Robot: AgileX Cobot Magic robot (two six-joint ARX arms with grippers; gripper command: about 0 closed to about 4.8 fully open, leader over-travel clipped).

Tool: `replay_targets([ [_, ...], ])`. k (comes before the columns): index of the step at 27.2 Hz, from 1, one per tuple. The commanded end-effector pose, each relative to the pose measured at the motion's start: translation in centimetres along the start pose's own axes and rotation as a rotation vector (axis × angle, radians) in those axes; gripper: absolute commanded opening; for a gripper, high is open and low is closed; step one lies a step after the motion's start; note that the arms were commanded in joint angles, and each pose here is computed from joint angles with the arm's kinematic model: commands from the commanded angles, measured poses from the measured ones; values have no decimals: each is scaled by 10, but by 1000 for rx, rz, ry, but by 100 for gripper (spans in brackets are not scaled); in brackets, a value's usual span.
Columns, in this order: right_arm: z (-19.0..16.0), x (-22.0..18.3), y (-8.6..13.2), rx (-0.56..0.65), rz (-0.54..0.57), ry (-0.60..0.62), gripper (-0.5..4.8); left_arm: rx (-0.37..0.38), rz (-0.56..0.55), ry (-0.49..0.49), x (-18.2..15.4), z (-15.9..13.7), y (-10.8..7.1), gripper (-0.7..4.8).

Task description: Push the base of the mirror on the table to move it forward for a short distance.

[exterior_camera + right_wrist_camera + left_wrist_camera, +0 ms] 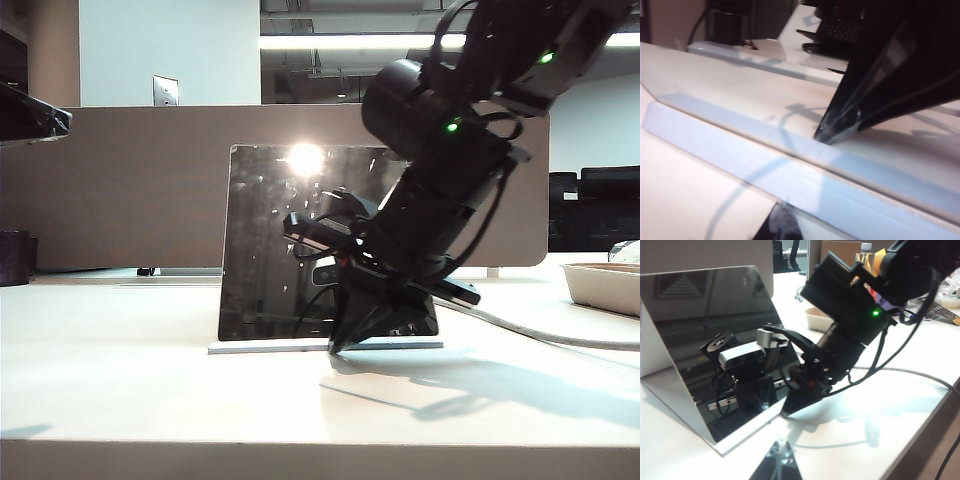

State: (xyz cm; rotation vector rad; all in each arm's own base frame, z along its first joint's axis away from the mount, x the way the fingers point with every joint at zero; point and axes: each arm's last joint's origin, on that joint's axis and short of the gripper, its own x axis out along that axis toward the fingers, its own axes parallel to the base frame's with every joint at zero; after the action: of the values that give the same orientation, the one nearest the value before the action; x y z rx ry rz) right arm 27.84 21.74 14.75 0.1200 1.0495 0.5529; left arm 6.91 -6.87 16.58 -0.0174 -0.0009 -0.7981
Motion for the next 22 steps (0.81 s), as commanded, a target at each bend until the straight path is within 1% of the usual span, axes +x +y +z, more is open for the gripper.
replay_targets([
  [1,-3,12,-5,8,-60,65,-6,4,2,-12,0,1,0,-1],
  [12,31,42,-7,23,-64,32,-6,5,56,-13,0,1,5,-1],
  [22,57,63,-18,48,-85,-6,-6,5,55,-12,0,1,5,-1],
])
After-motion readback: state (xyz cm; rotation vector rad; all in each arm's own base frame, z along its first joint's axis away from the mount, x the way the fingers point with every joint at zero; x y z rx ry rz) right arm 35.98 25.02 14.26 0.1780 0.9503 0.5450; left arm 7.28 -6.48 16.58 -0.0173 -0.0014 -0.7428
